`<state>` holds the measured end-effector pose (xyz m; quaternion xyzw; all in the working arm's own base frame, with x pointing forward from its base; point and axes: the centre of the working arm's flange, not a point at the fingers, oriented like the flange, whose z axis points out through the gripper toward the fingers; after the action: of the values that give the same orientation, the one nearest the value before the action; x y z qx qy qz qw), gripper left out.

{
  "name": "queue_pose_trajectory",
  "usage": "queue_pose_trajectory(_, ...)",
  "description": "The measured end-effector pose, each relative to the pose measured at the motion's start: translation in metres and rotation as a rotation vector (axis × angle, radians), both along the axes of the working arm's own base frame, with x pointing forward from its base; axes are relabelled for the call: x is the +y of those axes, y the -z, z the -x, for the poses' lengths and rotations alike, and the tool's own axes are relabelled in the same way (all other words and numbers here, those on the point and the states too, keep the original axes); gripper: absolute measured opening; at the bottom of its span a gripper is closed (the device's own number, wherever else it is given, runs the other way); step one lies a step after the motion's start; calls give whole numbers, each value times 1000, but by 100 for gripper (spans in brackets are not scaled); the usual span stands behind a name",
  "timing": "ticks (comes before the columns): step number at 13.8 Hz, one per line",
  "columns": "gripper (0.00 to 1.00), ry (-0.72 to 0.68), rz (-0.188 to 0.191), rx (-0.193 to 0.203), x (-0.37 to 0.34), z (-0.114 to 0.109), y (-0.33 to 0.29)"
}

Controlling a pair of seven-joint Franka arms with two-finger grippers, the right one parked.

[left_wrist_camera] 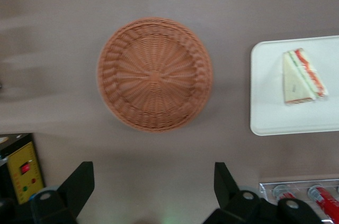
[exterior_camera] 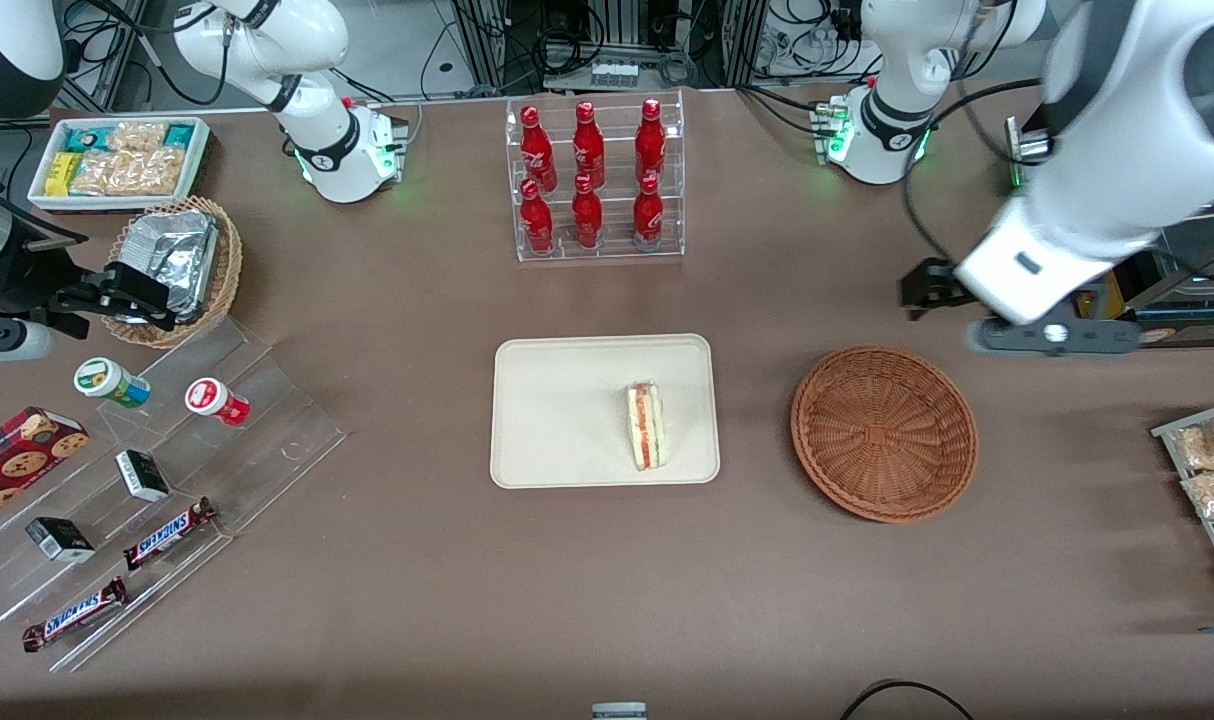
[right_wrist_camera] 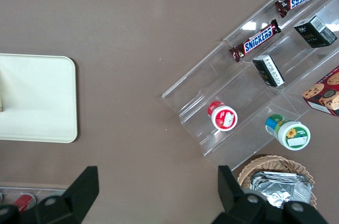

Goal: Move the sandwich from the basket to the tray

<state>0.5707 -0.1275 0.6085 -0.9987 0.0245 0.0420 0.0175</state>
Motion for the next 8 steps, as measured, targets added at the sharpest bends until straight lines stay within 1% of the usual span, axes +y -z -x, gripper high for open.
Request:
queue_pose_trajectory(4, 100, -51, -5, 23, 48, 4, -10)
queue_pose_trajectory(6, 100, -49, -9, 54, 59, 10, -13)
queue_pose_trajectory(8, 100, -58, -15, 95, 66, 17, -11)
